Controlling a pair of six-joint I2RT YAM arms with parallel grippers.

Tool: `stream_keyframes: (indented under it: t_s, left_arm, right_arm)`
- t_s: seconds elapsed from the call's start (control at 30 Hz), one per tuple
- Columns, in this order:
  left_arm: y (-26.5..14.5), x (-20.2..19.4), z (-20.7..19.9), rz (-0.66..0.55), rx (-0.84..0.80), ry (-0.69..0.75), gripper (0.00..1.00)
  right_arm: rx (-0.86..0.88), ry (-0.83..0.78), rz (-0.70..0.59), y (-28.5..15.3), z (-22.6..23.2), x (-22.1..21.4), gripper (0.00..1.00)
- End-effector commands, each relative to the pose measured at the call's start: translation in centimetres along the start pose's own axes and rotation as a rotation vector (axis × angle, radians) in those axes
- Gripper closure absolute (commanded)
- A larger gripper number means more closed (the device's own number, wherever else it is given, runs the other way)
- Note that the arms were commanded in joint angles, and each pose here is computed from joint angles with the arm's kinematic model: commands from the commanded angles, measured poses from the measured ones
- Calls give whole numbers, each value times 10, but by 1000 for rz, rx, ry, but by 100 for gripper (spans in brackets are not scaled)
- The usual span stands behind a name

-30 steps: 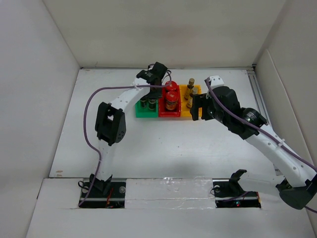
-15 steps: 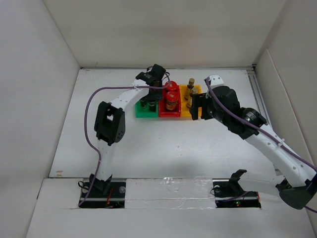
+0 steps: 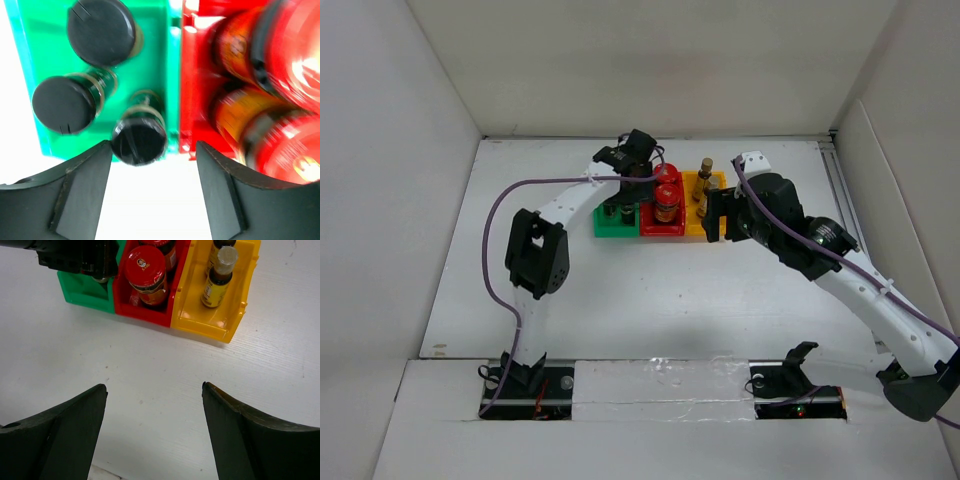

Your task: Organize the condiment bottles

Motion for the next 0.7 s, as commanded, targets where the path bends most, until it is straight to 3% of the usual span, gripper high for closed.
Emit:
stream_keyframes:
  t_s: [0.0, 0.3, 0.37, 0.47, 0.5, 0.67]
  left_arm:
    - [-57, 14, -8, -74, -90, -30, 37]
    - [-111, 26, 6, -189, -128, -78, 25]
    - [-127, 29, 13, -241, -113, -106, 1]
    - [-156, 33, 27, -312, -107, -140, 1]
    - [-163, 33, 30, -329, -105, -149, 1]
    - [-221, 27, 69, -484, -109, -232, 1]
  right_arm:
    - [9, 14, -74, -3, -1, 15, 18]
    - [-11, 34, -106, -11, -4, 22, 18]
    - [-26, 57, -134, -18, -7, 26, 17]
    - [-49, 82, -176, -32, -12, 30, 10]
    - [-59, 87, -183, -37, -14, 31, 0]
    - [-145, 128, -199, -64, -27, 32, 0]
Point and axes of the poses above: each gripper's point midway between its finger pads, its own y axis out along the fingers, its own z axis along the line the jaws close on, x = y × z, the point moved 10 cm from there along -y, back along the fingers, and after that the axes turned 14 degrees about -y, right-handed, at the moved point
